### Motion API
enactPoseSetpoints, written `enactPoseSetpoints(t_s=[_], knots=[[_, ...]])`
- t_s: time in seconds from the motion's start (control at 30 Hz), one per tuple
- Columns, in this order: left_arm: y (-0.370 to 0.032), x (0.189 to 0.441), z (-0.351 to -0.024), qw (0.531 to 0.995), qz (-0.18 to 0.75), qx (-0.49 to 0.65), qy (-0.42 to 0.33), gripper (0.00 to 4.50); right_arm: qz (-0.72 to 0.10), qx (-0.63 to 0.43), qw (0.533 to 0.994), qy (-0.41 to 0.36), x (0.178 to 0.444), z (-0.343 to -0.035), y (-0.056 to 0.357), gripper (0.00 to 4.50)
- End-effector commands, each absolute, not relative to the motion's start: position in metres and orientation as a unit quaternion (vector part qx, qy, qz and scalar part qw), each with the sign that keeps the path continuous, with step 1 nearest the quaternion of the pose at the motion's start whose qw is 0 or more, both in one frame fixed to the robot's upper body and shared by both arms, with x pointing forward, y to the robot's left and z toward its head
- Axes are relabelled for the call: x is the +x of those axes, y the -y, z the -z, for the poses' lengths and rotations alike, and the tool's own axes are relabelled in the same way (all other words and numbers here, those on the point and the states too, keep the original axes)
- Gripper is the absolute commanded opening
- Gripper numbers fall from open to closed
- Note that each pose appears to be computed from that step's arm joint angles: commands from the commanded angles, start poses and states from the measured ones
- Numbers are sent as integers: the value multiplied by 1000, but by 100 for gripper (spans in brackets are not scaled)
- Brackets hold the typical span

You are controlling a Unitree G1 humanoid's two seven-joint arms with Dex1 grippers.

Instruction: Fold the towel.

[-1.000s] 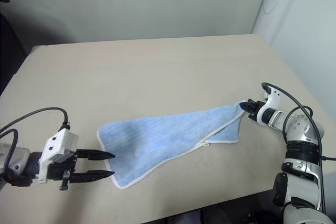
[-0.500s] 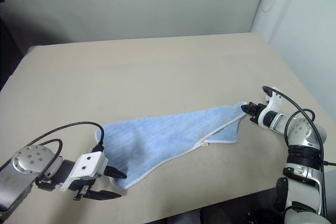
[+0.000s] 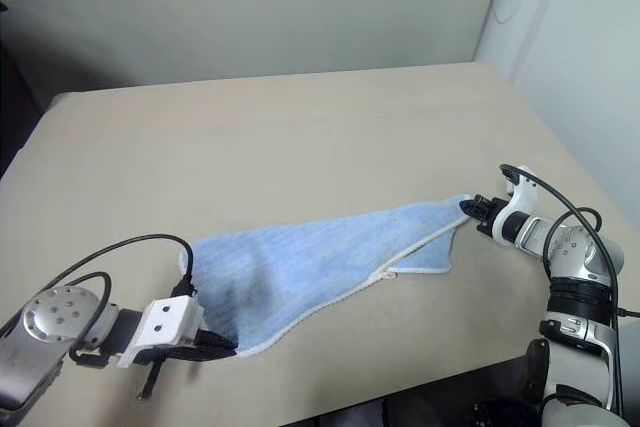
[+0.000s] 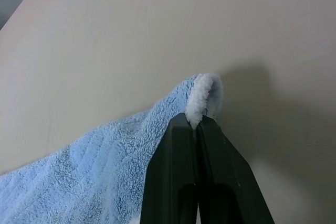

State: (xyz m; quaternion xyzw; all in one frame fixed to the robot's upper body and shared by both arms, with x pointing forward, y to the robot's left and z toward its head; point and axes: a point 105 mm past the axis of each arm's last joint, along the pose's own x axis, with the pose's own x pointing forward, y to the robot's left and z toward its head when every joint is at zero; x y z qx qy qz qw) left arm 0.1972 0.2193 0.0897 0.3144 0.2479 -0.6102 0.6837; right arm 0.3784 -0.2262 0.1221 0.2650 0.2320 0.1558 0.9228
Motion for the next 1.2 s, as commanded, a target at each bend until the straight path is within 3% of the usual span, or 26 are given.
enactPoseSetpoints(t_s=[0.03,0.1,0.23,0.4,0.53,0.73,0.87,1.1,1.2], knots=[[-217,193,-89,691,611,299,-246,3,-159,258,929,-211,381,-137,228,0],[-216,192,-90,698,609,289,-242,3,-159,258,929,-212,382,-137,228,0],[-211,206,-109,758,572,237,-203,3,-164,254,930,-207,382,-141,228,0],[-217,242,-173,856,493,122,-90,3,-194,244,938,-151,383,-174,231,0],[-232,260,-208,897,434,75,-19,3,-204,231,945,-110,389,-201,234,0],[-245,281,-232,924,380,34,43,3,-183,236,953,-55,411,-237,242,0],[-253,311,-251,937,335,18,96,3,-195,232,953,-28,431,-260,229,0],[-284,391,-329,956,205,-6,208,3,-170,222,958,66,466,-335,205,0],[-286,402,-361,952,183,5,245,3,-166,226,954,110,465,-366,202,0]])
